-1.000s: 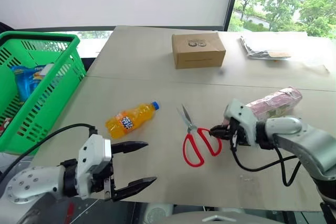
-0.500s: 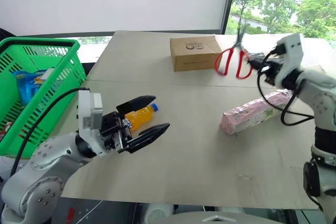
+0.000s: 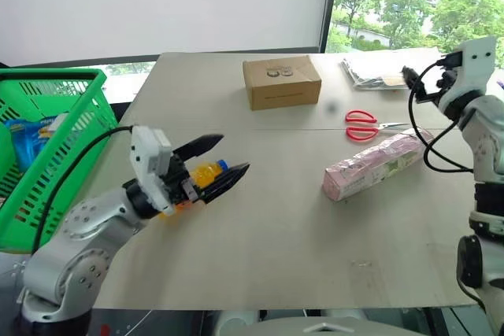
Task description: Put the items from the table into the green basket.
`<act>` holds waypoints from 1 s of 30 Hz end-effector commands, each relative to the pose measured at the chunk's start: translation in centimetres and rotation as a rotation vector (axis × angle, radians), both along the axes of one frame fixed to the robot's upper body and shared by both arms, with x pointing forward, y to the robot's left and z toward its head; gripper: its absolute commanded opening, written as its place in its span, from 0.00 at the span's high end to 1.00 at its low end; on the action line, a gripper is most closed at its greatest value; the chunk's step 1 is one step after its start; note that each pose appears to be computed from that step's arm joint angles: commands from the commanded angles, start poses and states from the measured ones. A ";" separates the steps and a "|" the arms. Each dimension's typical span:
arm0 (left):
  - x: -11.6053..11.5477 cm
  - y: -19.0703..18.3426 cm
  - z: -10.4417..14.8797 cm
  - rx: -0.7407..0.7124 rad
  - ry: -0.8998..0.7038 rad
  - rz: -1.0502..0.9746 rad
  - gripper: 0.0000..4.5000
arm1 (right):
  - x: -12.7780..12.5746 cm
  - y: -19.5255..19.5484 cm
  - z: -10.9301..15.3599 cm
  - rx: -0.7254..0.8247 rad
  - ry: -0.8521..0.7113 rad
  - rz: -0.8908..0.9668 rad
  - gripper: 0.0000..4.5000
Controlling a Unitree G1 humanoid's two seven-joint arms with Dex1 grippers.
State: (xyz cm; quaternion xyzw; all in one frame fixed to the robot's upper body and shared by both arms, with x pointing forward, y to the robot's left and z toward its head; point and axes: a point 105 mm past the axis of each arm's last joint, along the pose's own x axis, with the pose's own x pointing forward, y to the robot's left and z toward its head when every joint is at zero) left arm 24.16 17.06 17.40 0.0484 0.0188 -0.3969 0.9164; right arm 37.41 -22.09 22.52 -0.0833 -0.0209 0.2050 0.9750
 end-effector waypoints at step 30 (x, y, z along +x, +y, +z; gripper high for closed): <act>5.0 10.0 -8.7 0.558 0.359 0.215 0.12 | -12.9 10.6 -3.8 -0.148 0.241 0.869 0.00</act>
